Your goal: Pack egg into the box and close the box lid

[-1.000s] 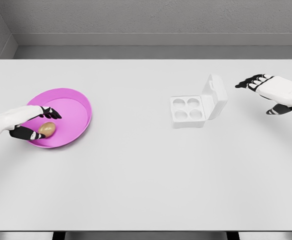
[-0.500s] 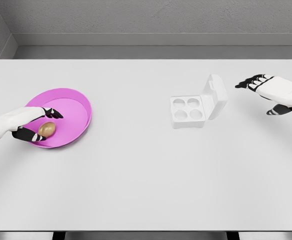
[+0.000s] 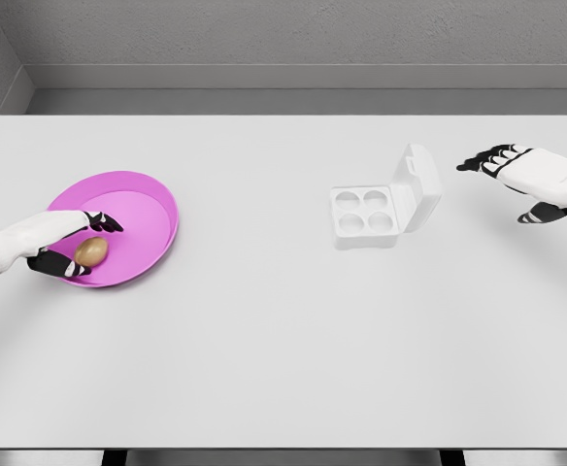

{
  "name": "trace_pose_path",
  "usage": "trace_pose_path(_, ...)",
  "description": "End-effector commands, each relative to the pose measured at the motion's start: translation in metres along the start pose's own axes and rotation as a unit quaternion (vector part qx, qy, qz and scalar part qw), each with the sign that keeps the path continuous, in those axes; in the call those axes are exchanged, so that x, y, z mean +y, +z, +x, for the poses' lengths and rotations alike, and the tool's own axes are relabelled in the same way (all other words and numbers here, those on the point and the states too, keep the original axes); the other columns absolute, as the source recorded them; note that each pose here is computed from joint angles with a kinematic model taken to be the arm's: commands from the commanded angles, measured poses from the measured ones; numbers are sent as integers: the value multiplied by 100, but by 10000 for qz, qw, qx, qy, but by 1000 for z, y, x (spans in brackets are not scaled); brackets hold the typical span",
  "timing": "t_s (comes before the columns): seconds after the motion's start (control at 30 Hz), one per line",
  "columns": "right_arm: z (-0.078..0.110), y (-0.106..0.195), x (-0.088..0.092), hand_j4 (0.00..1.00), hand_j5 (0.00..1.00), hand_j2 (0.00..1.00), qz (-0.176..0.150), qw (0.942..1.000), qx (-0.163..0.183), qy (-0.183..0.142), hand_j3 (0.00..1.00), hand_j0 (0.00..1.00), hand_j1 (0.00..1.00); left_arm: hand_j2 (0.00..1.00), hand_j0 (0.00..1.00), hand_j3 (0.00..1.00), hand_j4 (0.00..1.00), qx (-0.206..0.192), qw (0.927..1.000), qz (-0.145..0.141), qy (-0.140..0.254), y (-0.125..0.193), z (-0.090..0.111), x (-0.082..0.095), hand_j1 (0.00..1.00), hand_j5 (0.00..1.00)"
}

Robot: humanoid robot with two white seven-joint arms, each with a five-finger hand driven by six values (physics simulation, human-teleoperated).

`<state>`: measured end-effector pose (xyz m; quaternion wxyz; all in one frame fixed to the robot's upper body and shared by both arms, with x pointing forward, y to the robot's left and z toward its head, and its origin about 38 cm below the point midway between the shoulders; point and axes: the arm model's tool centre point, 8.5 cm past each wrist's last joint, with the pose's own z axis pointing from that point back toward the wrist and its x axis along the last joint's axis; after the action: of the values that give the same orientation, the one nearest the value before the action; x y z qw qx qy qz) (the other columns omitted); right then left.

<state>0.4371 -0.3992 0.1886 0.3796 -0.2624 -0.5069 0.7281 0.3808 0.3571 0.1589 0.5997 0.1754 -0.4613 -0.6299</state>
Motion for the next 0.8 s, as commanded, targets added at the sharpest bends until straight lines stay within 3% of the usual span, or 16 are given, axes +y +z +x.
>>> trace_pose_path(0.0, -1, 1, 0, 100, 100, 100, -16, 10000, 8, -24, 100, 100, 100, 77, 77, 77, 77, 12, 10000, -4, -15, 0, 0, 0, 77, 77)
trace_pose_path(0.43, -1, 1, -1, 100, 100, 100, -13, 10000, 13, -10, 100, 100, 100, 74, 74, 74, 74, 56, 10000, -15, 21, -4, -2, -4, 74, 74)
trace_pose_path(0.77, -1, 2, -1, 100, 100, 100, -9, 10000, 18, -15, 100, 100, 100, 52, 52, 52, 52, 56, 10000, -15, 21, -4, -2, -4, 52, 52)
